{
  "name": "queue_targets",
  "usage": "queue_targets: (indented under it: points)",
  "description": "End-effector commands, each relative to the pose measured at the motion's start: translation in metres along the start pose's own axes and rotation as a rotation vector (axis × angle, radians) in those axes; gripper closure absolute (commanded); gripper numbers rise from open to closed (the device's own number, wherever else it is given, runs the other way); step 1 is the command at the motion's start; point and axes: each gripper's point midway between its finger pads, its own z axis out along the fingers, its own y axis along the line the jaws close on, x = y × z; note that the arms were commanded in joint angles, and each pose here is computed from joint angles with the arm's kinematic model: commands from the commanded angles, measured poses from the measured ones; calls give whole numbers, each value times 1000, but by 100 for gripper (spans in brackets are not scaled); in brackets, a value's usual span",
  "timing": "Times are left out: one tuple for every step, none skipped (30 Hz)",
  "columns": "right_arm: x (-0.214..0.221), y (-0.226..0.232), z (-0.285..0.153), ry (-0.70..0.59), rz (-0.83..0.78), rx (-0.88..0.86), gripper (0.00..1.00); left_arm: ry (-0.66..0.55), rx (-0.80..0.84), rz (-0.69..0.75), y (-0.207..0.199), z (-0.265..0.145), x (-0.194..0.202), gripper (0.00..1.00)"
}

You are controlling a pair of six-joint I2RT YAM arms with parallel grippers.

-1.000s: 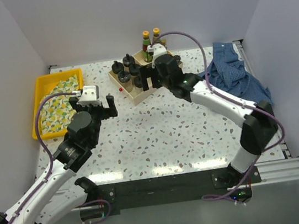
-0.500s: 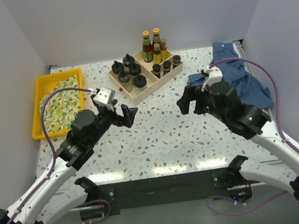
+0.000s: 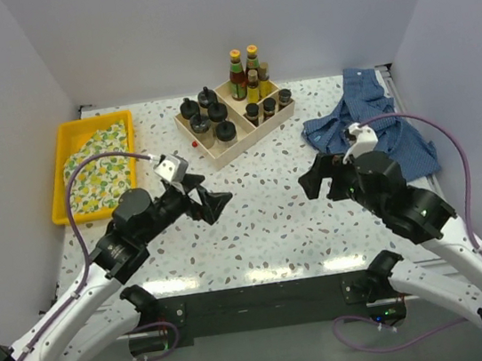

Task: Organize the condiment bottles
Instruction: Reset both arms

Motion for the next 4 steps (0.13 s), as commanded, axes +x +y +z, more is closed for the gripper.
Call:
queue_targets:
  points:
    - [0,5,-2,0,33,-24,2,-79,47,7,-12,-1,-25,0]
    - [1,5,-2,1,32,-23,1,-80,47,7,-12,-2,-26,0]
    - [0,5,-2,1,36,-23,1,-85,44,7,-12,-2,-27,0]
    - [0,5,-3,1,39,-23,1,-86,43,8,-12,-2,-28,0]
